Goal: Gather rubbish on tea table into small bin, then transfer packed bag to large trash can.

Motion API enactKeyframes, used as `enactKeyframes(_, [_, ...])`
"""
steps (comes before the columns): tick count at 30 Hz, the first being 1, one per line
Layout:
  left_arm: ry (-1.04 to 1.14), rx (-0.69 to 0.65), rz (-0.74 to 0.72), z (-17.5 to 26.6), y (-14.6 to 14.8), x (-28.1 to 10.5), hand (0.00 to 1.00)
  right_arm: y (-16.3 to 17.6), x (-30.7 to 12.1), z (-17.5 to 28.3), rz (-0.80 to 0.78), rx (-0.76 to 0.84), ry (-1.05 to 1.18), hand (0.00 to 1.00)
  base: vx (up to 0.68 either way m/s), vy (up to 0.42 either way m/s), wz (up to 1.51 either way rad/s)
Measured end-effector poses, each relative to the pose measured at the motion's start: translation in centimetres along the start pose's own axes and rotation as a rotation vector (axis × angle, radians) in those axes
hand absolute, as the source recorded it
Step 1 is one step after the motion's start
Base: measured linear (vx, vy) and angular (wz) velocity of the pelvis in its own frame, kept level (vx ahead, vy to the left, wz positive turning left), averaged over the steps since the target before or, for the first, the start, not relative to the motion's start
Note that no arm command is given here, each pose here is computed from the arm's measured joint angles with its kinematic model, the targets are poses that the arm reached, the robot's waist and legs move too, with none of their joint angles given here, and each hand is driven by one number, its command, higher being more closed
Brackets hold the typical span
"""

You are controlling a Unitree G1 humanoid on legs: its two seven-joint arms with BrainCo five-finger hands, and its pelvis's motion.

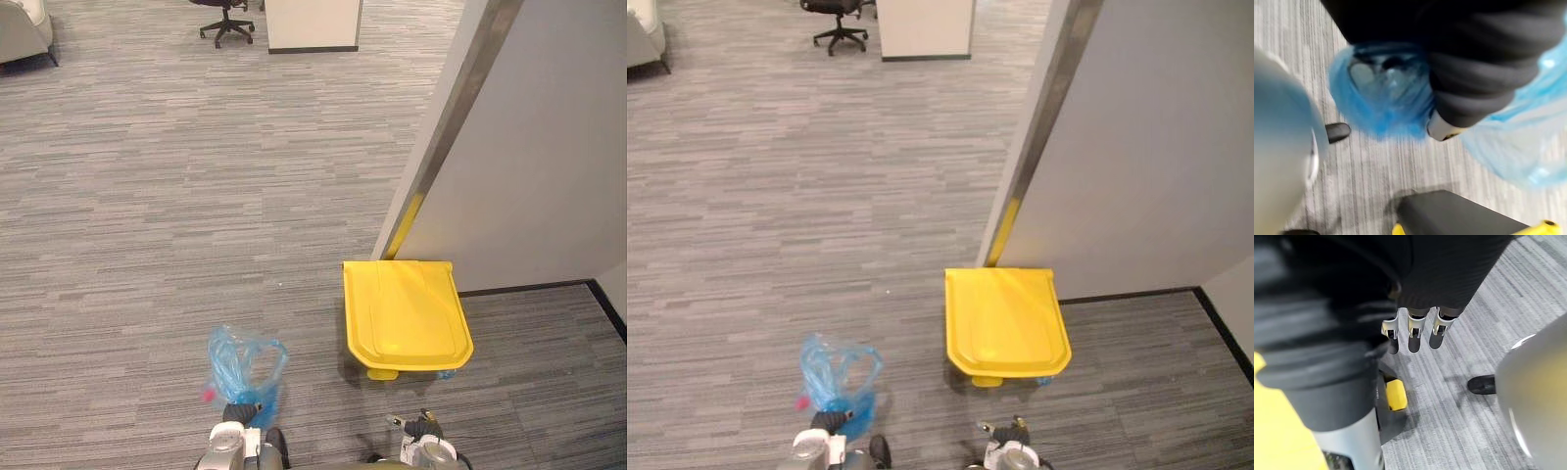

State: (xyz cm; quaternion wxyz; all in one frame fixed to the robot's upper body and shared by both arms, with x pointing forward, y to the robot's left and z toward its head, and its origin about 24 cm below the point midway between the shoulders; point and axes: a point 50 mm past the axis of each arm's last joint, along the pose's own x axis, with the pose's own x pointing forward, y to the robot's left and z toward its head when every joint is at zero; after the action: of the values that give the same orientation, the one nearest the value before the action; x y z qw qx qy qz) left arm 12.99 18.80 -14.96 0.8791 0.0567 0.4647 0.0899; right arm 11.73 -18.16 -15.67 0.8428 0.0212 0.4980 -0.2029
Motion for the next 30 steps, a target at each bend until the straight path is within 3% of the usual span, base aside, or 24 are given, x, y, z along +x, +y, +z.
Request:
enactKeyframes(6, [0.029, 0.011, 0.018, -1.1, 0.8, -0.3, 1.00, -1.5, 0.3, -0.2, -0.034, -0.026, 0.015, 0.00, -0.01, 0.002, -0.24])
enactKeyframes(12, [0.013, -0.012, 0.045, -0.7, 1.7, -0.1, 1.00, -1.0, 0.4, 0.5, -0.023, -0.021, -0.002, 0.00, -0.07, 0.073, -0.34])
enactKeyframes(25, [-0.039, -0.053, 0.036, 1.4, 0.8, 0.4, 1.00, -0.7, 0.1, 2.0, -0.026, 0.043, -0.086, 0.00, 0.10, -0.040, 0.01])
enactKeyframes(30, [-0.077, -0.090, 0.007, 2.8, -1.2, 0.5, 1.00, -1.4, 0.2, 3.2, -0.054, 0.094, -0.127, 0.00, 0.32, -0.202, 0.31])
